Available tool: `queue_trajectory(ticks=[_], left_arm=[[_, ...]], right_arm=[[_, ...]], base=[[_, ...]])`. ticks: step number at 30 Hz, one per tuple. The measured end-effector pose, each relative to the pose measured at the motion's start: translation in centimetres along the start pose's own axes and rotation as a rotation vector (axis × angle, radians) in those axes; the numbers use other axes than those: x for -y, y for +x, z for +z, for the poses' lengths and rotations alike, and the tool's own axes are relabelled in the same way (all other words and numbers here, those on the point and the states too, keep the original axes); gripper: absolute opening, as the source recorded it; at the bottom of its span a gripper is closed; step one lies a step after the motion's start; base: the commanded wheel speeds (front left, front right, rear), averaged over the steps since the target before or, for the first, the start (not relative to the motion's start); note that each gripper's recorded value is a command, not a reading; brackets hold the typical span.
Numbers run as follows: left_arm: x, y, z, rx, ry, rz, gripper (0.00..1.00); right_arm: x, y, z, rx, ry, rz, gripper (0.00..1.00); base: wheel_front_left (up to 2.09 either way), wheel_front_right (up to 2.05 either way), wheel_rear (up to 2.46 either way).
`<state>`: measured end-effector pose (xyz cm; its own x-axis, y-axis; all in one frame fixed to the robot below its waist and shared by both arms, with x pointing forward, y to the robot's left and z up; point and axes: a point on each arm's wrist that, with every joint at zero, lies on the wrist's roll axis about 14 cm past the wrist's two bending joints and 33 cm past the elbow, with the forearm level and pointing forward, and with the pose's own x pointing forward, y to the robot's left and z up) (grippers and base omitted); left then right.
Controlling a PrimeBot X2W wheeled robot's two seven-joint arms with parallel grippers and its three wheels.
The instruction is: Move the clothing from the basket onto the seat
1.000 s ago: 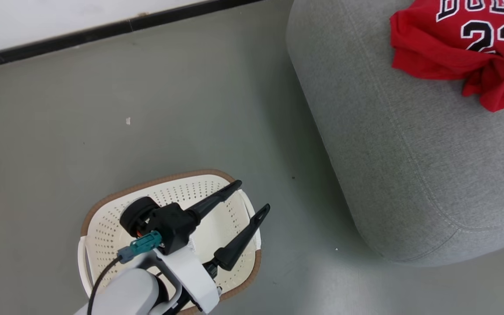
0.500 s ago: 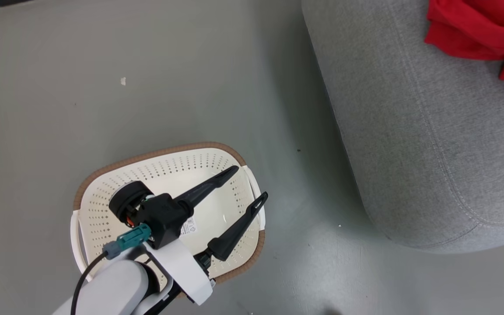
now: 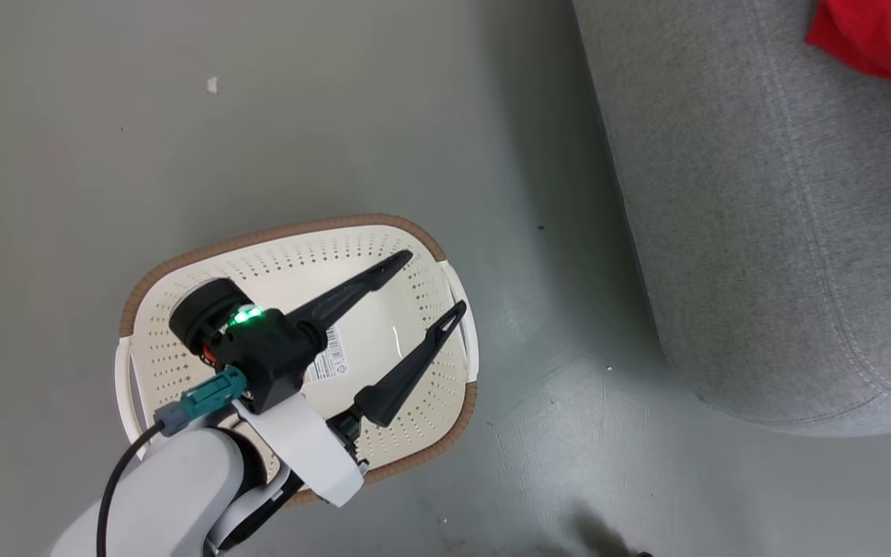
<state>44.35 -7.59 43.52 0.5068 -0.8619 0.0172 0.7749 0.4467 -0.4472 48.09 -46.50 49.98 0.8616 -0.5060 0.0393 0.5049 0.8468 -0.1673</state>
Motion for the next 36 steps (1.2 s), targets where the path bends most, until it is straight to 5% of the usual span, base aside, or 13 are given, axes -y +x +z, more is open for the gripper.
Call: queue_trajectory(ticks=[8, 14, 16, 20, 22, 36], left_arm=[[-1.0, 0.1, 0.2, 0.008, 0.009, 0.014, 1.0], [-0.7, 0.2, 0.5, 0.02, 0.014, 0.009, 1.0], [-0.5, 0.2, 0.7, 0.022, 0.019, 0.006, 1.0], [-0.3, 0.2, 1.0, 0.029, 0.03, 0.003, 1.0], [-0.1, 0.2, 1.3, 0.038, 0.031, 0.002, 1.0], [2.0, 0.5, 3.2, 0.083, 0.055, -0.023, 1.0]], right_arm=[[-2.0, -1.0, -4.8, -0.148, -0.016, 0.03, 0.0], [0.9, -1.3, -6.1, -0.253, -0.031, -0.018, 0.01], [0.8, -1.3, -6.2, -0.269, -0.021, -0.02, 0.31], [0.6, -1.5, -6.1, -0.289, -0.006, -0.018, 0.58], [0.8, -1.6, -6.2, -0.305, 0.005, -0.02, 0.98], [1.1, -2.4, -4.9, -0.368, 0.076, -0.003, 1.0]], base=[[0.0, 0.0, 0.0], [0.0, 0.0, 0.0], [0.0, 0.0, 0.0], [0.0, 0.0, 0.0], [0.0, 0.0, 0.0], [0.0, 0.0, 0.0]])
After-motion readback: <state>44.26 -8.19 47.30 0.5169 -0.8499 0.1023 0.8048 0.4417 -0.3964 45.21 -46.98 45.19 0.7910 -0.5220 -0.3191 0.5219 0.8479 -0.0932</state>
